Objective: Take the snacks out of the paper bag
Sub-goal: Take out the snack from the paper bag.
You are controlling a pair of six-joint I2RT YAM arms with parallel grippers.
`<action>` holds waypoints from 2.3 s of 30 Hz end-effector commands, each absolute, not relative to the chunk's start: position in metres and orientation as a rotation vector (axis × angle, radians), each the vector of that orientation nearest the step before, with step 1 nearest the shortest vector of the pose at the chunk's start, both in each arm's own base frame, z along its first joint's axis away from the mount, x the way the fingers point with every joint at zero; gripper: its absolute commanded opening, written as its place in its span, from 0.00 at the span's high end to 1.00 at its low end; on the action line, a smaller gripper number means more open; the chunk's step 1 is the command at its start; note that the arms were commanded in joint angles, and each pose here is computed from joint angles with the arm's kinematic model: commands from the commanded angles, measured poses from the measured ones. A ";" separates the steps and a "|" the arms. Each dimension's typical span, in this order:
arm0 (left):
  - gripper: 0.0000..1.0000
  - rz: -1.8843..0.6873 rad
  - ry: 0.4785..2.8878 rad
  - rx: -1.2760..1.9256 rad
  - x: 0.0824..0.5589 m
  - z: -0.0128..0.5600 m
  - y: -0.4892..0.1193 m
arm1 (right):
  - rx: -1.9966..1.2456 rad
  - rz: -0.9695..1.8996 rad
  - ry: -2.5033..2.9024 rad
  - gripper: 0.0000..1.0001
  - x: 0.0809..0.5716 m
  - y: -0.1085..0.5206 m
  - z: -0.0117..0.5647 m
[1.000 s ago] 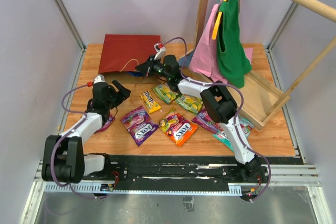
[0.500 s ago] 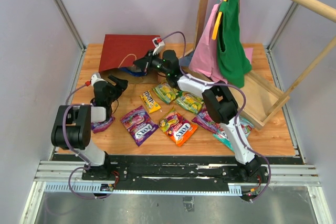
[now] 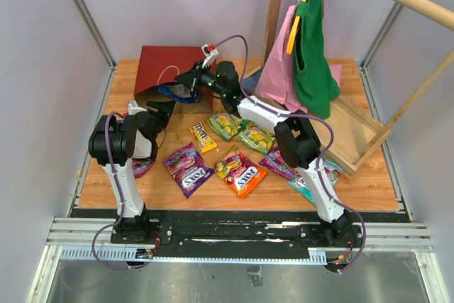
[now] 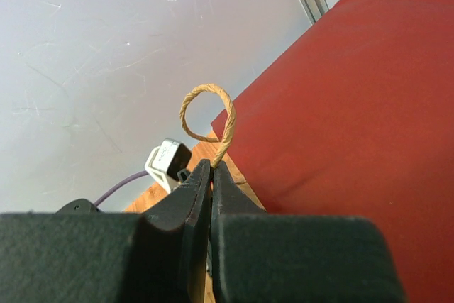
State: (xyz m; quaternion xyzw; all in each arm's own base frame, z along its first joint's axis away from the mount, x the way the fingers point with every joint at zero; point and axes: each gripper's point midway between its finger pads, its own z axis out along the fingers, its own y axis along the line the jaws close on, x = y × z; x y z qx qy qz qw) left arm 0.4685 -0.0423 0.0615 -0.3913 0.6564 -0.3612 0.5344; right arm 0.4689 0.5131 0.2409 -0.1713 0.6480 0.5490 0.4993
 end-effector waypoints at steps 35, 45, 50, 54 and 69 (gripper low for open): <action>0.44 -0.653 1.620 -1.085 0.560 0.037 -0.029 | -0.446 1.346 1.498 0.99 0.456 0.520 0.270; 0.99 -0.662 1.653 -0.953 0.562 0.066 -0.036 | -0.443 1.342 1.497 0.99 0.457 0.519 0.270; 0.99 -0.683 1.649 -0.823 0.544 0.103 -0.044 | -0.434 1.336 1.492 0.99 0.459 0.519 0.270; 1.00 -0.691 1.620 -0.744 0.518 0.136 -0.047 | -0.409 1.320 1.489 0.99 0.464 0.518 0.271; 1.00 -0.478 1.497 -0.493 0.420 0.265 -0.027 | -0.433 1.240 1.438 0.99 0.469 0.521 0.297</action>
